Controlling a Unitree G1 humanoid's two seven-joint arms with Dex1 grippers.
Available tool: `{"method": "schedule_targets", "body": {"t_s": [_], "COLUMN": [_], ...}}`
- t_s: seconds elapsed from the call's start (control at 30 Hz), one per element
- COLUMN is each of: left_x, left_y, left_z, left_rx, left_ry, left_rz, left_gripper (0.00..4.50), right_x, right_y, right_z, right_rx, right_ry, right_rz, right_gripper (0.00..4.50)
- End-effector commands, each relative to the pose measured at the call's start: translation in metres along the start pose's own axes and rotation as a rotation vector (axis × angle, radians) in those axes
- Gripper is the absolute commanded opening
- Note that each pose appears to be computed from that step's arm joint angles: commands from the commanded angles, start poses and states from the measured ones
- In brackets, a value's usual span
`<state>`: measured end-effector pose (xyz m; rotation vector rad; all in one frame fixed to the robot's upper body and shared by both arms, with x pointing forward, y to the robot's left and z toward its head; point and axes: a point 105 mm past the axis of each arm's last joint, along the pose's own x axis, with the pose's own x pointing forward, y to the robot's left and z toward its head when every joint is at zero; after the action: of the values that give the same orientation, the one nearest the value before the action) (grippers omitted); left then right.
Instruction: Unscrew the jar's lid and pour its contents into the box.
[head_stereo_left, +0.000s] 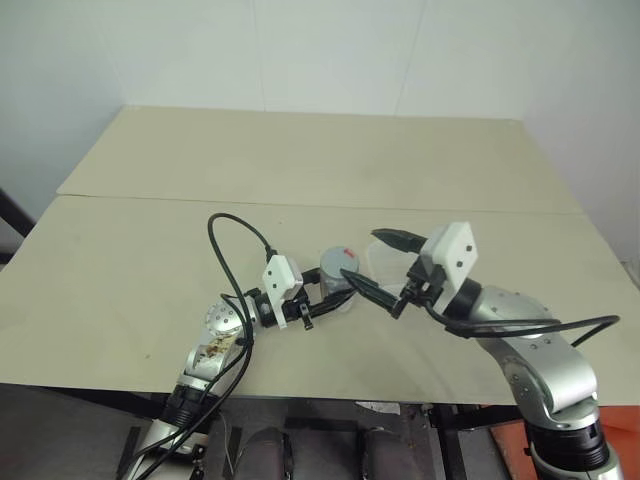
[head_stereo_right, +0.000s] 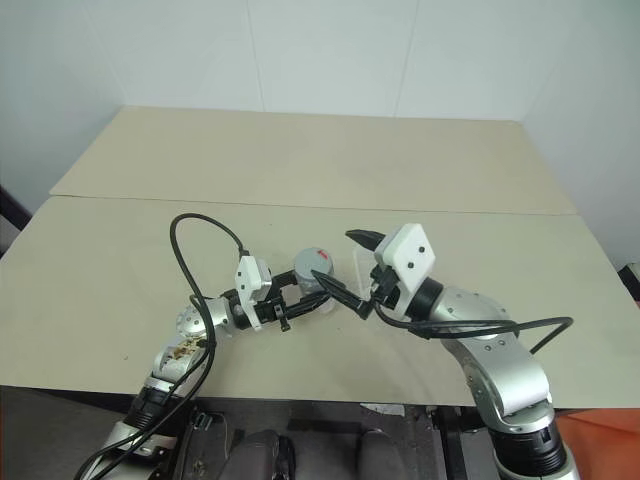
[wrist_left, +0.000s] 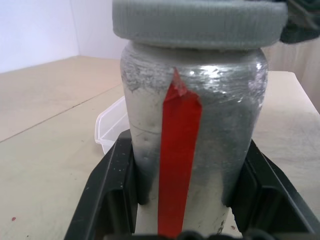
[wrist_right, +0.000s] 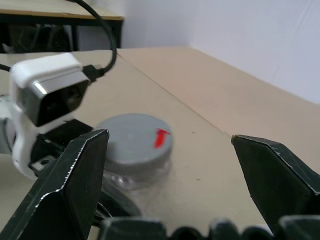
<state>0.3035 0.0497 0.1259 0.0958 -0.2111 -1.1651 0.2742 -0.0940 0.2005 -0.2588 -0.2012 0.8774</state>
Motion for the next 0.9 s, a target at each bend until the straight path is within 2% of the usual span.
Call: {"method": "schedule_targets", "body": {"t_s": [0.03, 0.37, 0.6, 0.9], "left_x": [0.001, 0.003, 0.005, 0.003], "left_y": [0.000, 0.000, -0.002, -0.002], "left_z": [0.011, 0.010, 0.011, 0.012], "left_rx": [0.035, 0.039, 0.043, 0.046], "left_ry": [-0.043, -0.041, -0.043, -0.045], "left_rz": [-0.012, -0.015, -0.019, -0.011], "left_gripper": [1.99, 1.99, 1.99, 1.99], "right_x": [-0.009, 0.004, 0.031, 0.037], "right_y": [-0.002, 0.007, 0.023, 0.022], "right_z": [0.011, 0.042, 0.029, 0.016], "right_rx": [-0.045, -0.052, -0.064, -0.044], "right_ry": [-0.034, -0.150, -0.110, -0.088], "right_rz": [-0.005, 0.068, 0.126, 0.107], "right_gripper": [4.47, 4.47, 4.47, 4.47]}}
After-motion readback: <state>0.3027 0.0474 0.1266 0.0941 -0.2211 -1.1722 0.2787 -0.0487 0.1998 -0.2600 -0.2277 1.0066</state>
